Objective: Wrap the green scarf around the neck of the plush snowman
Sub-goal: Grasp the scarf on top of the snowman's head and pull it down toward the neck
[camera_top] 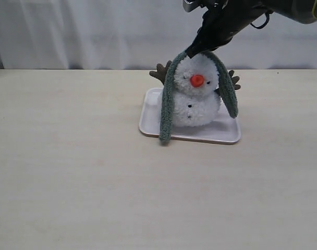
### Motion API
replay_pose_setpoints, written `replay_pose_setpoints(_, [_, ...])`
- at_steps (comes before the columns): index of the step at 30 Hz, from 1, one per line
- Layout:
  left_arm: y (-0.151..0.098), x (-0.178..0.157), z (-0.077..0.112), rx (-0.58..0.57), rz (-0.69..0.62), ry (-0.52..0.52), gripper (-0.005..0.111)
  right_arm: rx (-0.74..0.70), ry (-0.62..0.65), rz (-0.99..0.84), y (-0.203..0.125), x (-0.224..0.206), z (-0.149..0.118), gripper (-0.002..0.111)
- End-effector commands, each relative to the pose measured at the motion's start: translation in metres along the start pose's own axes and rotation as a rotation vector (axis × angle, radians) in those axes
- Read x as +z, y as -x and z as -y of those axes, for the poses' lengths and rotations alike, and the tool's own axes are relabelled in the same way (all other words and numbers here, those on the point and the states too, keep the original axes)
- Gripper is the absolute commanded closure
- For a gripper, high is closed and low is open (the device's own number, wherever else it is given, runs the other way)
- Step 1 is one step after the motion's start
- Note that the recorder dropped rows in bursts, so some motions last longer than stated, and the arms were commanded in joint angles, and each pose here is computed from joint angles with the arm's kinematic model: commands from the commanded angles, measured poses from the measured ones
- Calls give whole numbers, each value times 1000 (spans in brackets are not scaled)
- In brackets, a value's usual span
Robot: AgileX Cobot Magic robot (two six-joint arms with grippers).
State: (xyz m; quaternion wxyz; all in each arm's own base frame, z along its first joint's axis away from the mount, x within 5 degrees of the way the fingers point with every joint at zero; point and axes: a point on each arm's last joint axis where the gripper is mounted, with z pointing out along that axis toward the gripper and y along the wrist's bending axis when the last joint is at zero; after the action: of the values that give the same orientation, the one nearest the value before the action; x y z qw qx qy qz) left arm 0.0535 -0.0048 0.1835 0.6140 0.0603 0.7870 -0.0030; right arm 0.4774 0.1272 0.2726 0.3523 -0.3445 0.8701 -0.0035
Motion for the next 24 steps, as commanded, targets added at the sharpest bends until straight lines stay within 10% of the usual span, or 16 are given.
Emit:
replay_pose_setpoints(1, [1,0,0,-7,13,4,107,49,-109,10,1,-1,11,104])
replay_pose_setpoints(24, [1,0,0,-7,13,4,107,77,-66,-148,-27,43,3,104])
